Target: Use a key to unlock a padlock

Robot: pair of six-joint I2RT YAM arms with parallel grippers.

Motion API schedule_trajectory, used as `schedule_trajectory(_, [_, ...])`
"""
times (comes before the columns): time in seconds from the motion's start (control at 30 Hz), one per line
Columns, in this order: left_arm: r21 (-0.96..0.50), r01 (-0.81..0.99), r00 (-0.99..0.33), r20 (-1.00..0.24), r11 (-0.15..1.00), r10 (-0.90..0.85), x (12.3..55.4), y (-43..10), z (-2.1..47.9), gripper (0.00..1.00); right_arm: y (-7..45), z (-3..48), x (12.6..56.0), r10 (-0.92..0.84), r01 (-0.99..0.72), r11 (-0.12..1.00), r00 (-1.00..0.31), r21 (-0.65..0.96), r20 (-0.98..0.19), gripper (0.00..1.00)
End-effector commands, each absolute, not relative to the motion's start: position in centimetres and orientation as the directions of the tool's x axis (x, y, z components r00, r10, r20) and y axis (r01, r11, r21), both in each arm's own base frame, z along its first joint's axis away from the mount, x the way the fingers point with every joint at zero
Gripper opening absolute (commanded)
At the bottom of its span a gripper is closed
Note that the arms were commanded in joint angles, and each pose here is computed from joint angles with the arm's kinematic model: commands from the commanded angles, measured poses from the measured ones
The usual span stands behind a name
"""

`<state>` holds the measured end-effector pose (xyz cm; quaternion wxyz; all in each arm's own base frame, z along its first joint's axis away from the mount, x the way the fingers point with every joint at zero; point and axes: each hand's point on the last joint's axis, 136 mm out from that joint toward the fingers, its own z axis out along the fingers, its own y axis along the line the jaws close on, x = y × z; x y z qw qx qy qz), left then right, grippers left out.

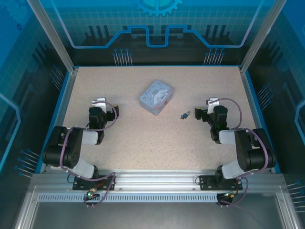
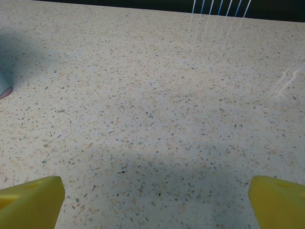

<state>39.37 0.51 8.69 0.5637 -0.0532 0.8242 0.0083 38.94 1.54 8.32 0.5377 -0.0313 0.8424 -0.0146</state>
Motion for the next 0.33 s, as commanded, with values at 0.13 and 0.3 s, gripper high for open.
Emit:
schedule_trajectory(0.13, [-0.069,-0.079,-0.331,-0.939,0.994,-0.092,39.81,0.38,9.33,0.99,2.15,9.43,39.73,-0.077,-0.065,0.996,-0.384,-0.056,-0.920,1.00])
schedule_trajectory(0.3, [-0.070,-0.080,-0.330,-0.939,0.994,-0.092,39.82,0.42,9.34,0.99,2.16,9.44,39.66,-0.078,-0.066,0.996,-0.381,-0.057,-0.921,1.00])
